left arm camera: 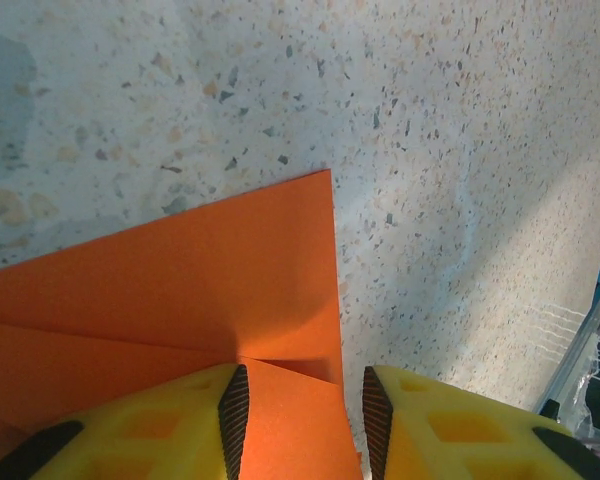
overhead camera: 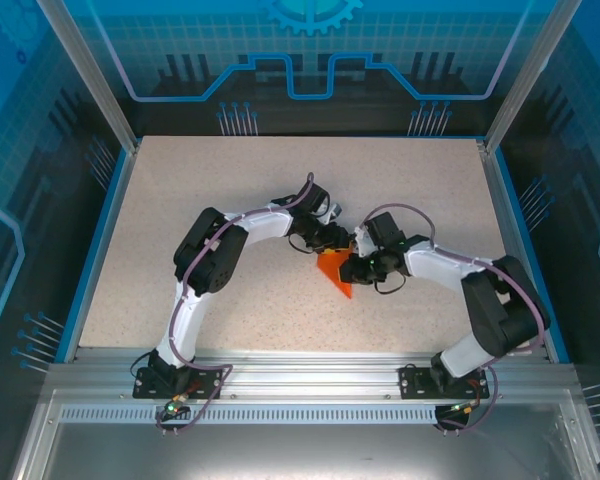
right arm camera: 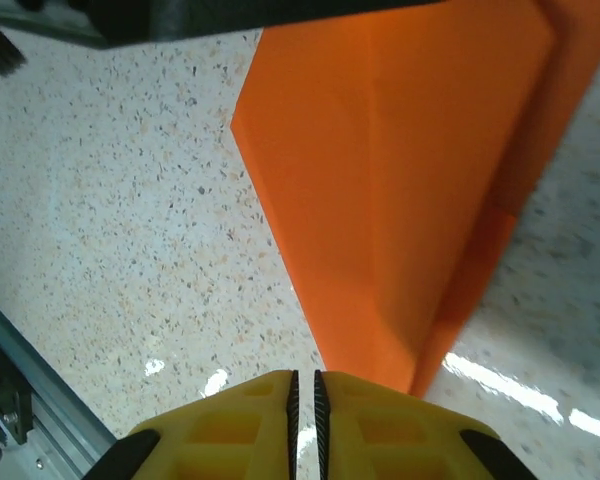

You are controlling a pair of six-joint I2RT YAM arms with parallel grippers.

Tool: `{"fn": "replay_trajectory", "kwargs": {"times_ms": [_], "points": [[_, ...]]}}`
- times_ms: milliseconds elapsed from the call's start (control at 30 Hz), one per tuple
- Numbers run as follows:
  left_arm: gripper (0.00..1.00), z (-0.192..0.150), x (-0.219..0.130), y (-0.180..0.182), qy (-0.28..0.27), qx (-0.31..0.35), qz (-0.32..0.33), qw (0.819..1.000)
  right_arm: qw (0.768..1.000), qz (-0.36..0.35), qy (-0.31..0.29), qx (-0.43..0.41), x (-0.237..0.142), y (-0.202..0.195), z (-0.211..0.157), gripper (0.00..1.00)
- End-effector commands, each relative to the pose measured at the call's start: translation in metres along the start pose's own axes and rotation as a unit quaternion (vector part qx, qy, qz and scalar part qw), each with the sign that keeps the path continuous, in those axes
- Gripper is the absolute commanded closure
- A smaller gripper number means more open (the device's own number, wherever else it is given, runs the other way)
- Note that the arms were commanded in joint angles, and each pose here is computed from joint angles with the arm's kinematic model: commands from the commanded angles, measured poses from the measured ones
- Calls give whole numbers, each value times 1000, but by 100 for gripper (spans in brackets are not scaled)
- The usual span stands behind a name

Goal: Fold a paper plane with a square sheet of paper (fold left side to right side)
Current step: Fourth fold the wing at the center of the table.

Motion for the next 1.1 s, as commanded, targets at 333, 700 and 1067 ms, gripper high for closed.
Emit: {"fn": "replay_trajectory", "kwargs": {"times_ms": [333,700,1067], "points": [[60,-2,8,8,5,-8,8,1000,999,-51,5,-7,25,-3,24,85],[60,-3,10,14,7,-18,27,999,993,-84,83,16,29,-24,-18,85],[60,-2,8,21,5,-28,36,999,985,-116,128,18,22,-37,-54,86]]}}
Point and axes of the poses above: each hand's point on the last joint's axis, 136 mm out from that joint toward the fingers, its own x axis out along the fingers, its own y axis along the line the jaws close on, z = x × y, the point moved 8 cm from there along -x, back along the fingers, and after that the axes turned 9 degrees about x, right-handed, at the moved point
